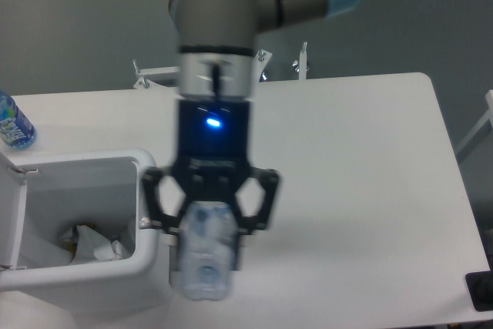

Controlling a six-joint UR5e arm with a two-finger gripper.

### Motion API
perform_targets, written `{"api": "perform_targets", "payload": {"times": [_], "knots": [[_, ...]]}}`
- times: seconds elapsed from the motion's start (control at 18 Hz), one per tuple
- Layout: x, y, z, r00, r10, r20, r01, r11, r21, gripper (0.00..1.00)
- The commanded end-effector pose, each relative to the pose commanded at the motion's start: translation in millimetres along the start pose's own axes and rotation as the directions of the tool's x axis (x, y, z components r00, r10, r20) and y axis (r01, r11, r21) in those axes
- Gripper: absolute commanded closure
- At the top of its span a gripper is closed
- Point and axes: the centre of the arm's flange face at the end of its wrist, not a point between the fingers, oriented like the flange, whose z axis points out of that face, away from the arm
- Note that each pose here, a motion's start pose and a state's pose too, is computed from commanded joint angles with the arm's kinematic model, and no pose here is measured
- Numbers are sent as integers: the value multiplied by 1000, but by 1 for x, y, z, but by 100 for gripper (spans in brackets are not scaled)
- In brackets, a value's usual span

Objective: Place the trash in the trash can
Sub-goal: 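Carry the bottle over the white bin and lower it inside, then open the gripper to release the bottle into the bin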

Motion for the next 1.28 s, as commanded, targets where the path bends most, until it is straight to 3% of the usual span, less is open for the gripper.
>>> {"api": "perform_targets", "payload": {"times": [0.5,0.67,0.78,0.89,1.06,1.28], "knots": [[84,20,26,993,55,-107,-60,997,-45,37],[107,33,34,989,60,-138,-71,995,-71,28],[109,39,37,988,62,-138,-75,994,-85,0],[109,36,32,990,64,-129,-74,994,-77,0],[86,30,23,997,47,-64,-52,996,-74,0],[-11,29,13,990,1,142,11,996,-85,0]]}}
